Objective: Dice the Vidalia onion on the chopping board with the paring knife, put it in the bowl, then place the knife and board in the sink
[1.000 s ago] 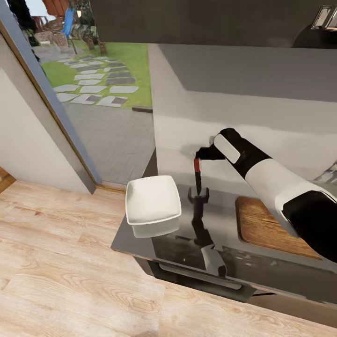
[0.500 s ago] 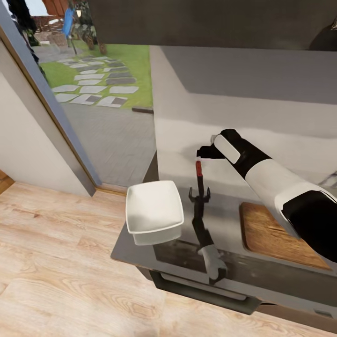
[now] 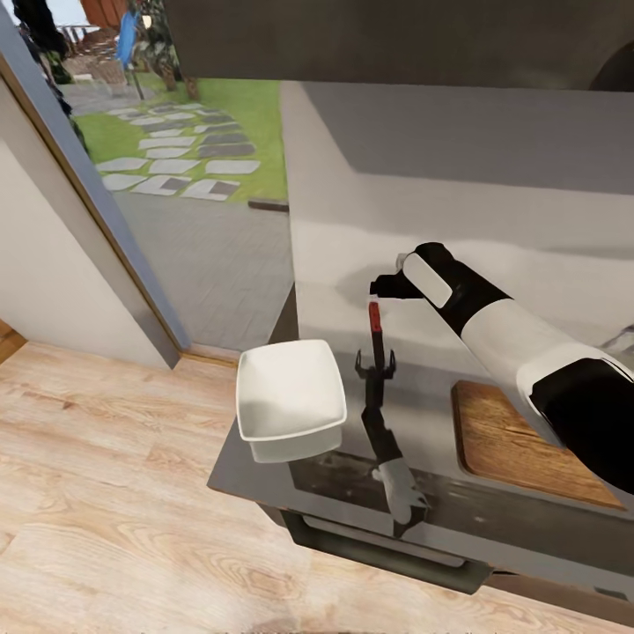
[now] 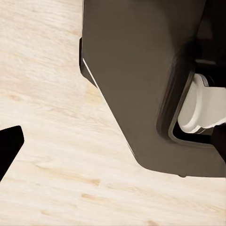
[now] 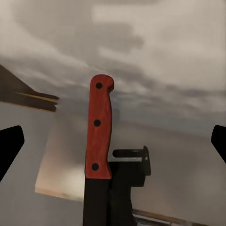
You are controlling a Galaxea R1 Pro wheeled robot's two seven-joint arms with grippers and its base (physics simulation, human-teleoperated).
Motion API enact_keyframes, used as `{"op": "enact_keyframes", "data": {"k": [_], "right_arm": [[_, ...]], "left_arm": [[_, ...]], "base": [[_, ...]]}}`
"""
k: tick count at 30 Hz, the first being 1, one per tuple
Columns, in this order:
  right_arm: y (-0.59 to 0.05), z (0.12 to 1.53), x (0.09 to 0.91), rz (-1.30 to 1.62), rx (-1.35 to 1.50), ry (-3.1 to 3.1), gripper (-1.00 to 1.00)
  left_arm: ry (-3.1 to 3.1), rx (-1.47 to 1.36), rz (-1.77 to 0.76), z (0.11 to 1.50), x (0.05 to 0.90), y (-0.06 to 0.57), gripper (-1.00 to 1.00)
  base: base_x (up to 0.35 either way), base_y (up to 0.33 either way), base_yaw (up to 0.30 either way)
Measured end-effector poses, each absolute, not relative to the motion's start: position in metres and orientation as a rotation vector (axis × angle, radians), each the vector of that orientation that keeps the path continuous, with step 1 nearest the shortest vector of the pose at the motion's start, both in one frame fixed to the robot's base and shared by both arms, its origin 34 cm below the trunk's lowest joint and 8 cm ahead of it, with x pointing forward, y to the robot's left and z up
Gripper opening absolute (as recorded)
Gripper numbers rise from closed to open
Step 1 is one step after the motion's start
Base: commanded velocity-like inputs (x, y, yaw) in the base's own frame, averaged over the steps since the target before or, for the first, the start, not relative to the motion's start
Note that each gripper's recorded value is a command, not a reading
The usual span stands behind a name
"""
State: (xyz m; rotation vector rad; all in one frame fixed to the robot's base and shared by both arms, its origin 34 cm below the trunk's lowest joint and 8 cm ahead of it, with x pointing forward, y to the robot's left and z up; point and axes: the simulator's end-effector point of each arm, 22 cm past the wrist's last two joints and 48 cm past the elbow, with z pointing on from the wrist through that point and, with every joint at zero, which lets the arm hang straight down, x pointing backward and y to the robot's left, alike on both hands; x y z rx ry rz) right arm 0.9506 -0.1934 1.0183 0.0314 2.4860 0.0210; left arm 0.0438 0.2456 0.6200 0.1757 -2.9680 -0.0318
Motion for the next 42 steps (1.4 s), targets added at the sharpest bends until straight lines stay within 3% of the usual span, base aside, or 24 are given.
{"op": "enact_keyframes", "data": {"k": [17,42], "right_arm": [[-0.193,0.998,0.951,0.021,0.031,2.511,1.00],[-0.193,0.977,0.950,0.021,0.032,2.536,1.00]], "left_arm": [[-2.943,0.174,-0.034,0.622,0.034,0.246,1.00],[-2.918,0.172,-0.036,0.624,0.025,0.246,1.00]], "base": [[0.094,0.064,0.000],[0.006,0.003,0.000]]}}
